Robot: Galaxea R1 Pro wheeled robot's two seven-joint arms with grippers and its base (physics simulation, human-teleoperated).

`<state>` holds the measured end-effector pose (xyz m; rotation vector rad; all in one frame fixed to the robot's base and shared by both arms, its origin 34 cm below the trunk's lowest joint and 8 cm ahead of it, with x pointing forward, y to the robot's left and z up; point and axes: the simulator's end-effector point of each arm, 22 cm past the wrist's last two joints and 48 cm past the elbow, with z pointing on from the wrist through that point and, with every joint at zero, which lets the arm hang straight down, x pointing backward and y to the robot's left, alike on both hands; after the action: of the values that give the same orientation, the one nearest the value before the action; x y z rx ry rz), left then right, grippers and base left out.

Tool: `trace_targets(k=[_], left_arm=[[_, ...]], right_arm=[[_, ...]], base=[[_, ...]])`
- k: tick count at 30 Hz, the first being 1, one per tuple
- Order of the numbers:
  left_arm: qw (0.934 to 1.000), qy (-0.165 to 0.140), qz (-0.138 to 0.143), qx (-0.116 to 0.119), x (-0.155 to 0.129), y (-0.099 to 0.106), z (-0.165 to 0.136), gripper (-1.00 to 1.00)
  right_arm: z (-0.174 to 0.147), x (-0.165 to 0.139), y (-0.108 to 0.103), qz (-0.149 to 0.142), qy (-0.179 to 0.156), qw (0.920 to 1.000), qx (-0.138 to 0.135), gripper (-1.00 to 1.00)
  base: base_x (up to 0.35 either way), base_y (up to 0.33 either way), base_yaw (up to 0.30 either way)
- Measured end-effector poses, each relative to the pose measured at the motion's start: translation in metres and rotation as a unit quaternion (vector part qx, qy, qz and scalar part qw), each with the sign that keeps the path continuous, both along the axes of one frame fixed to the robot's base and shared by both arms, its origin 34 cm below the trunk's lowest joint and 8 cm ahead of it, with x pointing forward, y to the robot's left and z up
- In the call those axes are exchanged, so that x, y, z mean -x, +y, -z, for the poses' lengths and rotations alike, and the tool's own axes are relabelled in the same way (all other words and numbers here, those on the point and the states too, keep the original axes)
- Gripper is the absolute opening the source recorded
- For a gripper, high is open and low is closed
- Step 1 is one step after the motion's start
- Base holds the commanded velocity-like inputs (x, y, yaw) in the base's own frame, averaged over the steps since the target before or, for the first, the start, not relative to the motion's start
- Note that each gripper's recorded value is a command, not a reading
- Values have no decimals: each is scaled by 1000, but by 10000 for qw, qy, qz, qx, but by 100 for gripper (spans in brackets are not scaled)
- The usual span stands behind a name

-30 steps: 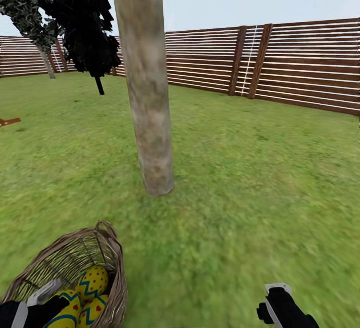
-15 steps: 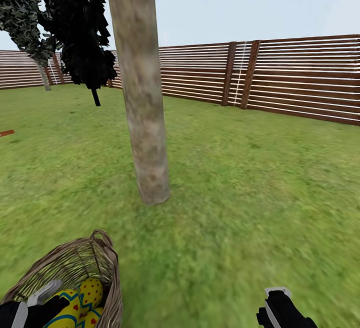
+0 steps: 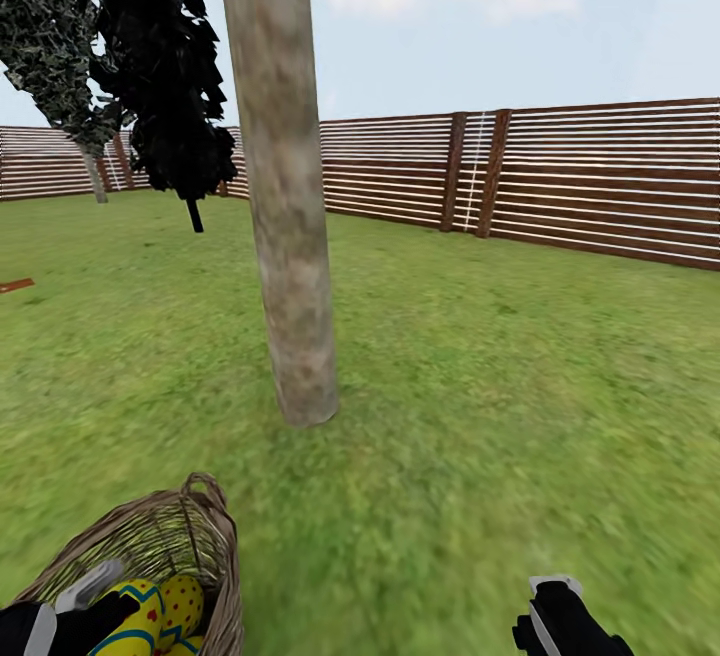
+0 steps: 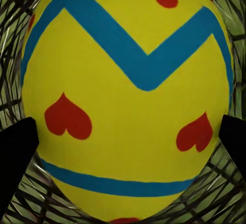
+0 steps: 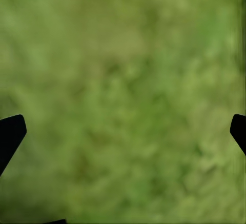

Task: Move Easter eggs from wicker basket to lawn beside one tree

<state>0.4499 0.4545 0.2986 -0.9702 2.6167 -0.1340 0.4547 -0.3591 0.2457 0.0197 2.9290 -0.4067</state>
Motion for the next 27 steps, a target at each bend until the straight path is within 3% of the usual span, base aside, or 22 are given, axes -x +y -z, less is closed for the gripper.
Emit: trace_targets(k=[16, 18, 20, 23, 27], left_arm=[[9996, -289, 45, -49, -14, 3, -30, -100], [9989, -236, 313, -262, -20, 9, -40, -100], [9945, -41, 853, -613, -24, 19, -50, -100], [9875, 104, 1495, -484, -28, -7, -54, -100], [9862, 111, 1590, -440, -31, -12, -63, -100]], right_arm=[[-28, -16, 0, -1, -286, 9996, 1, 100], [-32, -17, 0, -2, -285, 9996, 1, 100], [-36, -17, 0, -2, -279, 9996, 0, 100], [-44, -21, -1, 5, -320, 9995, 1, 100], [-53, -25, 0, -9, -351, 9994, 5, 100]], base=[[0, 0, 0], [0, 0, 0], [0, 0, 0], [0, 0, 0], [0, 0, 0]])
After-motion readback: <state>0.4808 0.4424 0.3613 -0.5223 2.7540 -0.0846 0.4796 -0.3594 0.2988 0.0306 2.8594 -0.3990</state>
